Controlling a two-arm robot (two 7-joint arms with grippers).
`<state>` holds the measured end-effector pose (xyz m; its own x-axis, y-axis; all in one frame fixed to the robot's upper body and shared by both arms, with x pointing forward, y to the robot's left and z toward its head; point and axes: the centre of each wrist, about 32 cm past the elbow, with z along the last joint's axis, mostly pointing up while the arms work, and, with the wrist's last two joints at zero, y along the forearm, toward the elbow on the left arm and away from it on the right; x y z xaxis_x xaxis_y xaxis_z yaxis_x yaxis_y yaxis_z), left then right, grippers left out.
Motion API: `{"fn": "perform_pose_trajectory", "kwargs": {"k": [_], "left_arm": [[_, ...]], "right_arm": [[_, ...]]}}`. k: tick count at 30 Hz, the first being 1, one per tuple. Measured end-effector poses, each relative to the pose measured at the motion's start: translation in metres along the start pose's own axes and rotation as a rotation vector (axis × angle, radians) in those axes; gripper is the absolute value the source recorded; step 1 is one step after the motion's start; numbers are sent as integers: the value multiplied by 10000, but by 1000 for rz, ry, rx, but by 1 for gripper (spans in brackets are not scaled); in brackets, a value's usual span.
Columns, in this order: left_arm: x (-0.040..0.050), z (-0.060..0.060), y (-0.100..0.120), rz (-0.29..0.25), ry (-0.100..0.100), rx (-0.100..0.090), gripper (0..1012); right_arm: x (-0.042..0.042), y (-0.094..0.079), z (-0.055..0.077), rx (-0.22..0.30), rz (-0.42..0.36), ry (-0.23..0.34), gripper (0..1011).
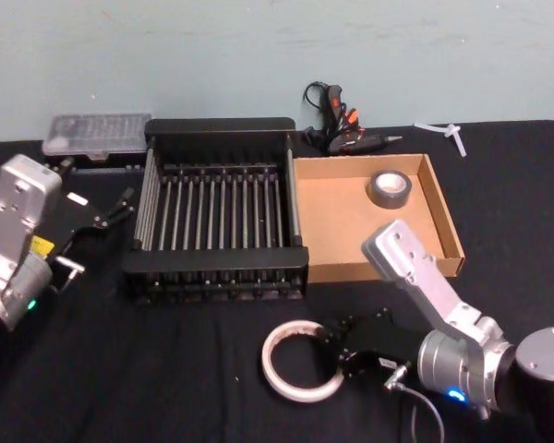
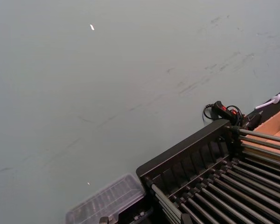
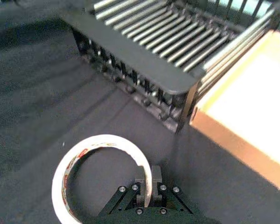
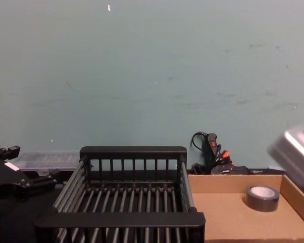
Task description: Pick up the white tape and place it into the black box , Pick up the silver tape and place it into the brown box.
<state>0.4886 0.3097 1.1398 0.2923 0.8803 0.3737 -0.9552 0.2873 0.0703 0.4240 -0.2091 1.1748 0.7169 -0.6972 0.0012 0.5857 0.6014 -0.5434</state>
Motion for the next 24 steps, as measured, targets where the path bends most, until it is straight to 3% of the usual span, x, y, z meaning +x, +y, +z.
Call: {"fn": "perform_pose_trajectory", "kwargs": {"k": [14,24], "left_arm": [[0,0,0,0,0,0,1001],[0,0,0,0,0,0,1001]], "right_arm": [[151,-175,146,179,33,-57,93],[267,-252,342,280,-5,-125,93]]}}
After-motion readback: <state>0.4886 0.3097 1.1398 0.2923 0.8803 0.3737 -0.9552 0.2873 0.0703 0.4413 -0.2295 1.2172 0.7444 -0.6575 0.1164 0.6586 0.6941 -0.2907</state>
